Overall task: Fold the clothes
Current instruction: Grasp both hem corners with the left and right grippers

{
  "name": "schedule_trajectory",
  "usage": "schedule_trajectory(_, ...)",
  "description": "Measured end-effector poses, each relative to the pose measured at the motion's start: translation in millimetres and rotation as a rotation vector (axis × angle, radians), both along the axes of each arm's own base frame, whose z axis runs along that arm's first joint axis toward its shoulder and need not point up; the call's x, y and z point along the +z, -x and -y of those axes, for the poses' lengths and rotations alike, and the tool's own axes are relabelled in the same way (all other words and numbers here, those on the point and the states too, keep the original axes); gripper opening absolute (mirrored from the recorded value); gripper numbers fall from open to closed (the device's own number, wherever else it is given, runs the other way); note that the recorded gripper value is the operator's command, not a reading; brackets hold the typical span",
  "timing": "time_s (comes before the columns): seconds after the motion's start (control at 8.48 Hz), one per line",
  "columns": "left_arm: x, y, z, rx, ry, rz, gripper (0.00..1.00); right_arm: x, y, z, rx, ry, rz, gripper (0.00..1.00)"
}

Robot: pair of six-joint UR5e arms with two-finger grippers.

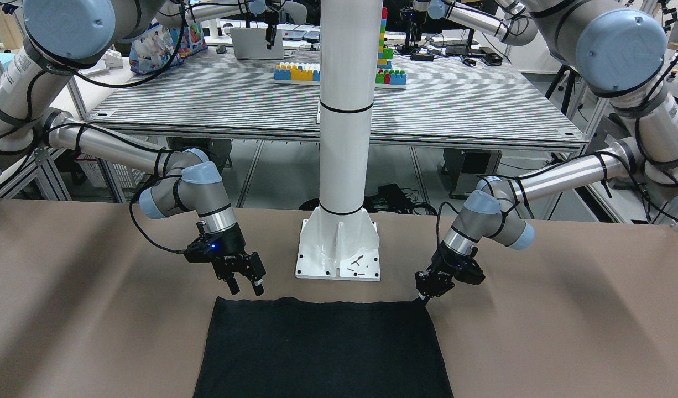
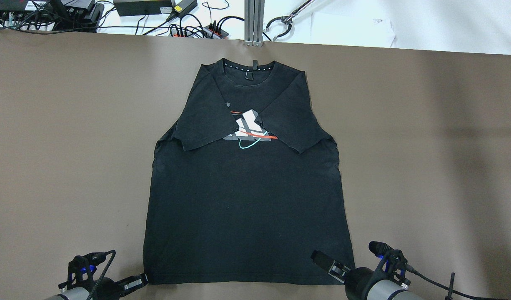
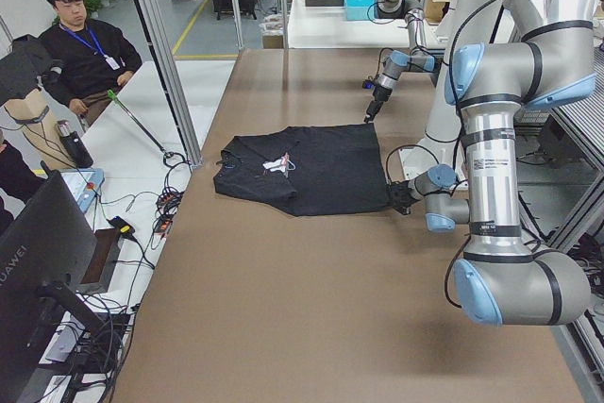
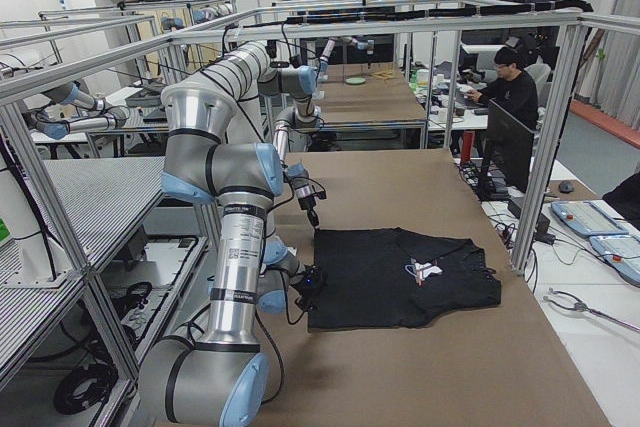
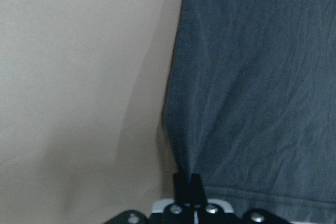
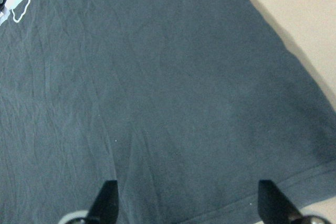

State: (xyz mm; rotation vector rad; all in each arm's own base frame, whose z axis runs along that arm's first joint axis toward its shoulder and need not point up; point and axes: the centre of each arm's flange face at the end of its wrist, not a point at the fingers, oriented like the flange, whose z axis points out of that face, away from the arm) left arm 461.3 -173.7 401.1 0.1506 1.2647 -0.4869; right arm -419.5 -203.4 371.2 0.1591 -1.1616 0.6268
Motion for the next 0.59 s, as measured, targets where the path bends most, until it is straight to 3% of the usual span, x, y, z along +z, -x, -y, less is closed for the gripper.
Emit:
schedule_trajectory(0.24,-0.7,-0.1,-0.2,-0.001,-0.001,-0.001,0.0,36.7,-10.3,-2.7,-0.009,0.004,-0.085,0.85)
schedule_trajectory(0.59,-2.0,-1.0,-0.6,-0.001,-0.002,-0.003,0.0,69.8,-1.4,-10.0,-0.013,0.012,-0.147,0.5)
